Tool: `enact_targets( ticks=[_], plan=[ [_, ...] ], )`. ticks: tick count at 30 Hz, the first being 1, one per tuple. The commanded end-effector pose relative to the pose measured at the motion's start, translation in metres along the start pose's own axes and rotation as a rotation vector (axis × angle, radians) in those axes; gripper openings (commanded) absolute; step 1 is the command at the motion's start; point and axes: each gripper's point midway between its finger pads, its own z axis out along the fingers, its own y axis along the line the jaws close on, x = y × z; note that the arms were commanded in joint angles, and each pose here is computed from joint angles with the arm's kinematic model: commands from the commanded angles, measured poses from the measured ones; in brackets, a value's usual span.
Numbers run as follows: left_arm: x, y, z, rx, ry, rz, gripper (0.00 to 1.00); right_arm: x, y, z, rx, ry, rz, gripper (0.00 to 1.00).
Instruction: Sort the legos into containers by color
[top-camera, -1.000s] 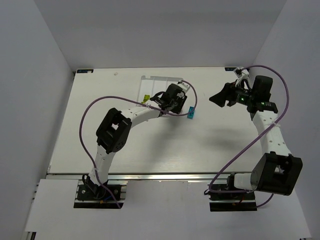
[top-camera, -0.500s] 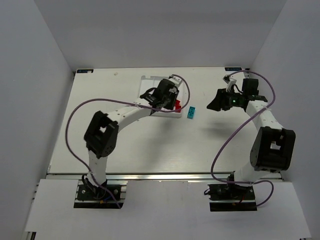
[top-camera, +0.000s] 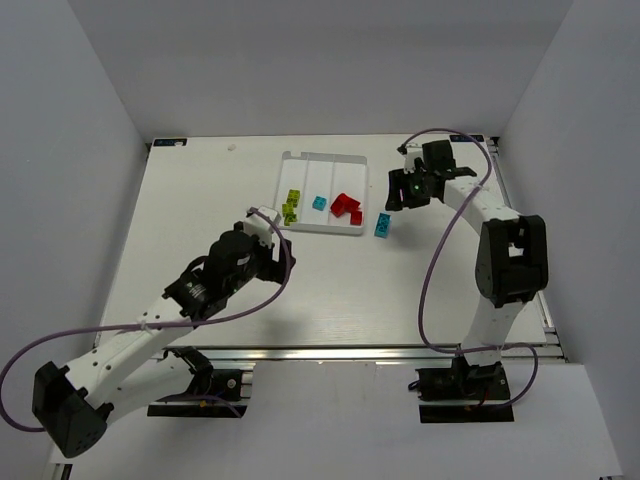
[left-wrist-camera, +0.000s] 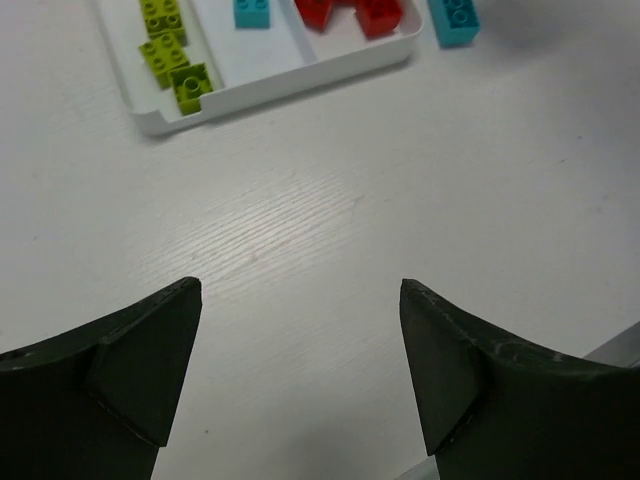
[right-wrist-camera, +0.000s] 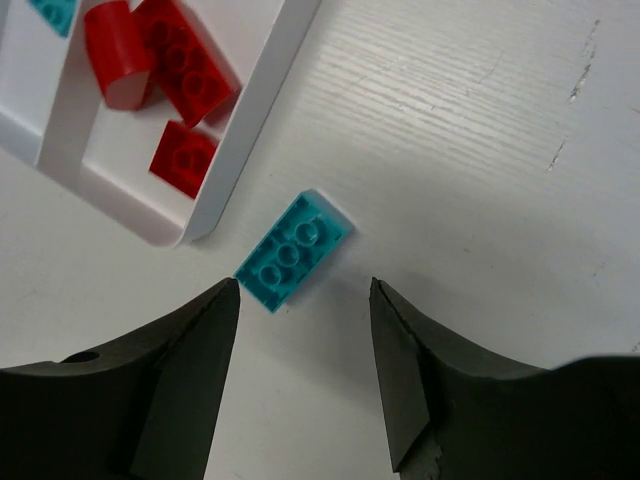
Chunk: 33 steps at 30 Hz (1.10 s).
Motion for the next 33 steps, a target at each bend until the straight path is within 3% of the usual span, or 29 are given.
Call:
enact_targets(
  ticks=[1,16,20,33],
  plan=[
    [0.003,0.019,-0.011,-0.078,-0.032,0.023,0.90,-0.012,-0.020,0.009,0.177,0.006,0.086,0.62],
    [-0.008,0.026,-0.029,-0.106,-0.078,0.019,0.90,-0.004,0.000,0.053,0.288,0.043,0.144,0.75],
    [-0.008,0.026,-0.029,-0.106,-0.075,0.021,0.90,0.004,-0.010,0.059,0.369,0.061,0.167,0.74],
    [-0.008,0.028,-0.029,-0.117,-0.078,0.022,0.90,0.027,-0.005,0.072,0.355,0.113,0.211,0.66]
  ],
)
